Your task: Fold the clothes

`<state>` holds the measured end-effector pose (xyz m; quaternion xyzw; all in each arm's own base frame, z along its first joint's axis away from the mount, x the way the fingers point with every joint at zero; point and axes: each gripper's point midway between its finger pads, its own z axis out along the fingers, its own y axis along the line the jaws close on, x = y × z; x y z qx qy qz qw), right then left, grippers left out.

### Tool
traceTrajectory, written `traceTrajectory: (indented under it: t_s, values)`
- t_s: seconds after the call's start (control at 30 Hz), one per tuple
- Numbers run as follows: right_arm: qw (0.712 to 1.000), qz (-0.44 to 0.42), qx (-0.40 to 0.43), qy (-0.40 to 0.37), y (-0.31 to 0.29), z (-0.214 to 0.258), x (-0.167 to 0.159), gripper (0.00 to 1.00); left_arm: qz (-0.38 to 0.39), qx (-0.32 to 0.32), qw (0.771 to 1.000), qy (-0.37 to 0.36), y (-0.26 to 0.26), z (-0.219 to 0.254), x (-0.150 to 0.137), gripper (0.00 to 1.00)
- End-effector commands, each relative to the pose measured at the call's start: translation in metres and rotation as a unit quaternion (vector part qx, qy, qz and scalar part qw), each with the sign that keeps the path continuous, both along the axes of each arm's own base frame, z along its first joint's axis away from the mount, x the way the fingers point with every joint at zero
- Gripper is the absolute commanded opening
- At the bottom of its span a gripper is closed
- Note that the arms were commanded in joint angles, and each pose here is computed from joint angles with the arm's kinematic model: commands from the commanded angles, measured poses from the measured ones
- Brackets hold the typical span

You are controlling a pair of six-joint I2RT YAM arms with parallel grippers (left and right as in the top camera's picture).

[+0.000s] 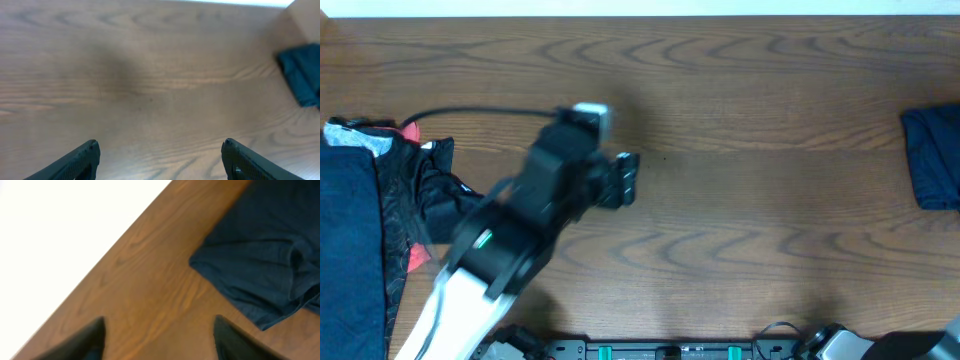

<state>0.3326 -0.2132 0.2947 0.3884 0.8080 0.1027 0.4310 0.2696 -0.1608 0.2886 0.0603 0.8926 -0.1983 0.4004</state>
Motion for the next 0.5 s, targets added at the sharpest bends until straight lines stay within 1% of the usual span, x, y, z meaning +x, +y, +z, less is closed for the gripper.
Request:
traceTrajectory:
  t_s: [0.0,0.03,0.07,0.2,0.4,0.47]
  values:
    - [0.999,0.040,0.012,-0.028,0.025,0.017,-0.002,0.85,0.017,0.000,0.999,-0.046,0.023,0.025,-0.020,0.80]
    - [0.999,0.040,0.014,-0.026,0.027,0.017,-0.004,0.94,0.018,-0.006,0.998,-0.054,0.028,0.031,-0.028,0.80]
    - [0.999,0.040,0.016,-0.024,0.029,0.017,-0.006,0.99,0.018,-0.011,0.998,-0.063,0.033,0.037,-0.036,0.80]
    - [0.999,0.035,0.036,-0.005,0.034,0.009,-0.013,0.99,0.036,-0.018,0.995,-0.095,0.056,0.053,-0.060,0.80]
    - [0.996,0.034,0.071,0.031,0.045,-0.007,-0.024,0.99,0.116,0.015,0.985,-0.130,0.106,0.059,-0.081,0.80]
    - [0.995,0.033,0.080,0.041,0.047,-0.011,-0.028,0.99,0.133,0.025,0.982,-0.133,0.116,0.058,-0.087,0.80]
